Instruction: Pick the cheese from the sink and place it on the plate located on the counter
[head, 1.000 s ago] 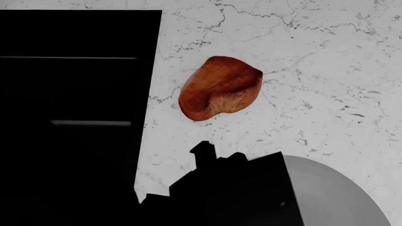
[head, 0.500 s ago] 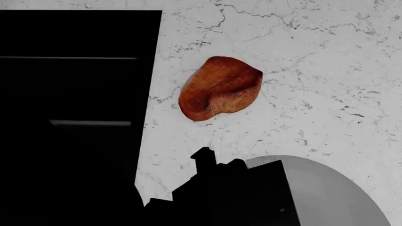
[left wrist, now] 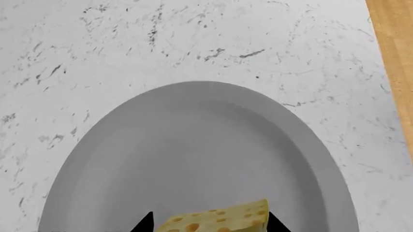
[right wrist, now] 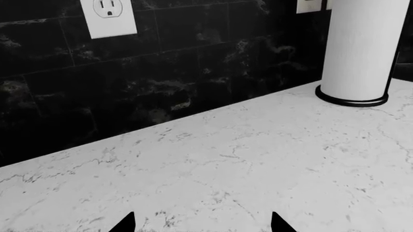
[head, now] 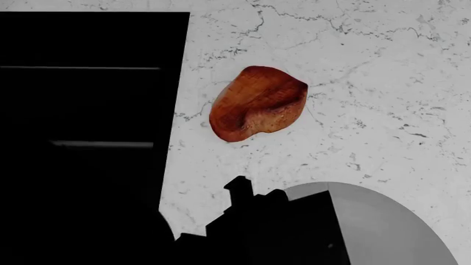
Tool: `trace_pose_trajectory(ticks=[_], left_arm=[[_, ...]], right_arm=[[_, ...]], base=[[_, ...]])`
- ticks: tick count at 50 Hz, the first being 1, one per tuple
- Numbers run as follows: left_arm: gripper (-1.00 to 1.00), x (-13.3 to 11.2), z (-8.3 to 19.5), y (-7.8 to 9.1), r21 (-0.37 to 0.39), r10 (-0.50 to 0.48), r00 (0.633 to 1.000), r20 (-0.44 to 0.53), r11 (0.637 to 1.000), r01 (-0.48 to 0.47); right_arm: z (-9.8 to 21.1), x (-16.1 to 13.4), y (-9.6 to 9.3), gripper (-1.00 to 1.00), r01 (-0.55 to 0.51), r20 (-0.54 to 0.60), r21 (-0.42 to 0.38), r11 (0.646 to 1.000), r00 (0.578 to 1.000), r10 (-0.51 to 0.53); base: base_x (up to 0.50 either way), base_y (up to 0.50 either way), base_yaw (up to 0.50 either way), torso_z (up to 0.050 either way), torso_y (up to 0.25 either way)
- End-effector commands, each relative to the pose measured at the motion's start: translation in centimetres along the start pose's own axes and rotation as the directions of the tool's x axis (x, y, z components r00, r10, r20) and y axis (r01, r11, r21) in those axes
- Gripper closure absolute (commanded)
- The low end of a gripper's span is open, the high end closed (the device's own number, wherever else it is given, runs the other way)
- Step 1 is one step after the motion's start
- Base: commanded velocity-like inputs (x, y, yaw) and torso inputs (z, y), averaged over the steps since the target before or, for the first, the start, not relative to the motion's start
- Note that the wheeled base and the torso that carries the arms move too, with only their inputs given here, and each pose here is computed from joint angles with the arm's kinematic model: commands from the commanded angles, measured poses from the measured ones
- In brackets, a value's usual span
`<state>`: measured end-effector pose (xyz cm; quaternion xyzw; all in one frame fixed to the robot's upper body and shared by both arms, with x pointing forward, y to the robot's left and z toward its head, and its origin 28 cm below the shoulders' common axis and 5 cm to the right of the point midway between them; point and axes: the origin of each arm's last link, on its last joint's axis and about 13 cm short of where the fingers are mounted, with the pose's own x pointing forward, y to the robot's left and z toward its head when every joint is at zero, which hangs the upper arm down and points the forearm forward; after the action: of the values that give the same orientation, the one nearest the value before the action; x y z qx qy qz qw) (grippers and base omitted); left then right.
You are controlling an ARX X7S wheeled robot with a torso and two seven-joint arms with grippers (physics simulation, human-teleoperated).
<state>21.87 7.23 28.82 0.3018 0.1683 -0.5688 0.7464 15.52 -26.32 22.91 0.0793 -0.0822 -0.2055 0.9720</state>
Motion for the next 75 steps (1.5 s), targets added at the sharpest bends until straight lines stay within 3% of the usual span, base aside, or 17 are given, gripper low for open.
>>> trace_pose_trajectory(ticks=[1,66,67,75], left_arm=[[1.00,0.4,-0.1,0.3,-0.015,0.008,1.000,-0.002,1.000,-0.008],[1.00,2.1,-1.2,0.4,-0.008,-0.005,0.999,-0.035,1.000,0.004],[-1.00,2.0,-1.2,0.4,-0.004,-0.004,0.999,-0.035,1.000,0.004],[-1.00,2.2,-1.3,0.3,0.001,-0.007,0.999,-0.037,1.000,0.007]], right_arm=[[0.0,-0.3,0.0,-1.00,0.001,-0.004,0.002,1.000,1.000,-0.001],[-1.2,-0.3,-0.3,-1.00,0.000,-0.018,0.020,1.000,1.000,0.000],[-1.3,-0.2,-0.3,-1.00,-0.001,-0.019,0.020,1.000,1.000,0.001],[-1.2,-0.4,-0.4,-1.00,0.001,-0.018,0.021,1.000,1.000,-0.001]], base=[[0.00,0.00,0.00,0.000,0.000],[0.00,0.00,0.00,0.000,0.000],[0.00,0.00,0.00,0.000,0.000],[0.00,0.00,0.00,0.000,0.000]])
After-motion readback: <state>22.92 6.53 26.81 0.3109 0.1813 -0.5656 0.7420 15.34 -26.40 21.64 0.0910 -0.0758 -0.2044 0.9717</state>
